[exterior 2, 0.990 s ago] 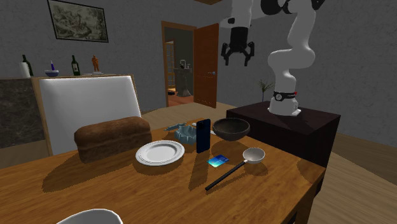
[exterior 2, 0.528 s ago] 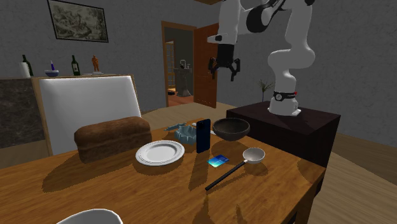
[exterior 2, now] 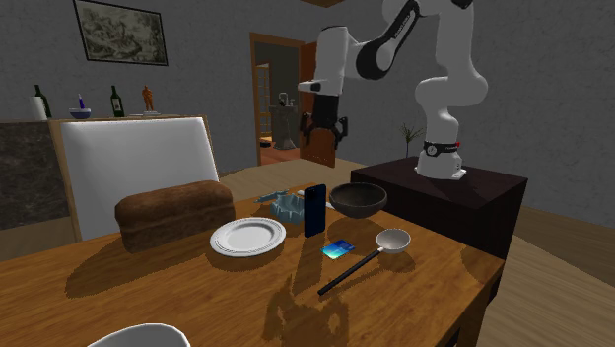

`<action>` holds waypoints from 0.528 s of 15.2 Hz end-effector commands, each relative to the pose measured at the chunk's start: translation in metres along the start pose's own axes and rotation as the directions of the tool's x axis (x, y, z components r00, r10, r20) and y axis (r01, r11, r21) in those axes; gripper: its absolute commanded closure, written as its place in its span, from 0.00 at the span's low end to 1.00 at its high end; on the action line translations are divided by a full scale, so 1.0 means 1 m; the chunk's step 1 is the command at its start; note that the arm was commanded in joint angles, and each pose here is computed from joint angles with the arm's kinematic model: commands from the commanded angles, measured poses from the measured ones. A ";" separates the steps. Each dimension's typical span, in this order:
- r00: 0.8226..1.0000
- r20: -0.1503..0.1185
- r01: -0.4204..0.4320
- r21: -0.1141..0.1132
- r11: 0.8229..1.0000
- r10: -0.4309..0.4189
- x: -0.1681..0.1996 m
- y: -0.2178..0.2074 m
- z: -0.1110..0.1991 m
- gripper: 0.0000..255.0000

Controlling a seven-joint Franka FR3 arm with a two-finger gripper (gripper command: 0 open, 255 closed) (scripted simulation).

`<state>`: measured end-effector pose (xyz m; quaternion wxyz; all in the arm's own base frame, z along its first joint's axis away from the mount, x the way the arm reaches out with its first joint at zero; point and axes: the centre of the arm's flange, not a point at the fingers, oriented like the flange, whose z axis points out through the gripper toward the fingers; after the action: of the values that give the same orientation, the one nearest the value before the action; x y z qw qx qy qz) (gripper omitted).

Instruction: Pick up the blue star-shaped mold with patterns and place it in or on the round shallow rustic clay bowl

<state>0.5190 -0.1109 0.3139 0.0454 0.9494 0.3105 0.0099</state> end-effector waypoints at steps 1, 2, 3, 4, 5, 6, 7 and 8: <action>0.999 0.003 0.032 -0.009 0.999 -0.032 0.008 0.014 0.022 0.00; 0.999 0.005 0.048 -0.013 0.999 -0.048 0.012 0.021 0.032 0.00; 0.998 0.007 0.063 -0.017 0.998 -0.063 0.017 0.028 0.042 0.00; 0.997 0.009 0.078 -0.021 0.997 -0.078 0.021 0.035 0.052 0.00; 0.996 0.011 0.094 -0.024 0.995 -0.093 0.026 0.042 0.062 0.00; 0.994 0.013 0.109 -0.028 0.994 -0.109 0.030 0.049 0.072 0.00; 0.992 0.016 0.124 -0.032 0.992 -0.124 0.035 0.056 0.082 0.00; 0.990 0.018 0.139 -0.036 0.990 -0.139 0.040 0.062 0.092 0.00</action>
<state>0.5815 -0.1417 0.2351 0.0637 0.9278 0.3677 0.0056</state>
